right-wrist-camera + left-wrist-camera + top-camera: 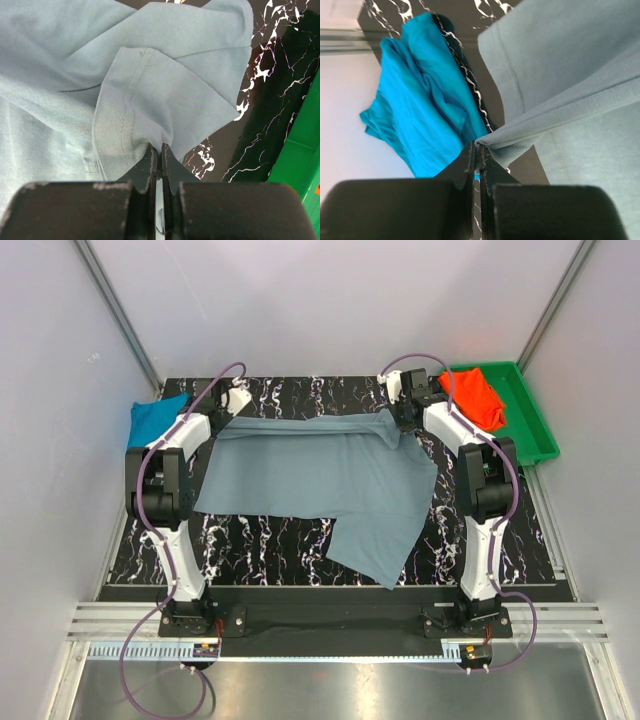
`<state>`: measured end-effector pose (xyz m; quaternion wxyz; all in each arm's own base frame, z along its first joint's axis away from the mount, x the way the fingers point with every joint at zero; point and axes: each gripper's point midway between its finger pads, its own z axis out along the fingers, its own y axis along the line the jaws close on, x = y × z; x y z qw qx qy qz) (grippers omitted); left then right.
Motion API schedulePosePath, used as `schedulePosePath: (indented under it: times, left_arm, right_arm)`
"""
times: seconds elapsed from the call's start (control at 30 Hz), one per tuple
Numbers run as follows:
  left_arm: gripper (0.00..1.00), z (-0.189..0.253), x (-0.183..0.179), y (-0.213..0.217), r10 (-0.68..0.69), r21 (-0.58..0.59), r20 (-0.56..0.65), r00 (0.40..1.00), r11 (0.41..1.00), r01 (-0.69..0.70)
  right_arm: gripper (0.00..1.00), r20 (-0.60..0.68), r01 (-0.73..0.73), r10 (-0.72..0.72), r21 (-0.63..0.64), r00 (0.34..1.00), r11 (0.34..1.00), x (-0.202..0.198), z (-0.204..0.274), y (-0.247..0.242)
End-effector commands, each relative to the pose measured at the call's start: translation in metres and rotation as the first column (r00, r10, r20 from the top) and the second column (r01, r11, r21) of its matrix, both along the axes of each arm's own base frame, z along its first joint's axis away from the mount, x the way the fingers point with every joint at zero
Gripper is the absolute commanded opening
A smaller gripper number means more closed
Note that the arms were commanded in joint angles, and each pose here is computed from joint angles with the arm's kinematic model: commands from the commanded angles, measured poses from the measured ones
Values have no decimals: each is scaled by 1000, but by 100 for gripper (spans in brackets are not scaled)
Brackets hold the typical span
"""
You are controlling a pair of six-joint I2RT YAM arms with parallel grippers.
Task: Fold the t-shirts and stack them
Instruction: Fold the tshirt
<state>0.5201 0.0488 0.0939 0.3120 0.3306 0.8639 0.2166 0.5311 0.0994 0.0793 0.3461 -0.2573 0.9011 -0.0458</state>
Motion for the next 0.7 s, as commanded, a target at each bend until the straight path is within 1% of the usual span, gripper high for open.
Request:
schedulePosePath:
  times: [0.0,0.17,0.6,0.67]
  left_arm:
    - [0,0,-9,33,91,38,-20,996,995,-90]
    - [0,-13,-13,26,95,10,-73,993,995,-95]
    - [0,-21,-6,25,112,15,-86,990,994,-111]
    - [7,-21,-5,24,114,17,-84,990,993,-113]
  right_arm:
    - [0,21,64,-63,-73,998,995,-2,13,-26]
    - [0,5,66,-66,-78,998,995,-7,7,-27]
    - [0,-8,53,-54,-76,999,996,-13,4,-23]
    - [0,-16,52,-53,-76,998,996,-15,1,-21]
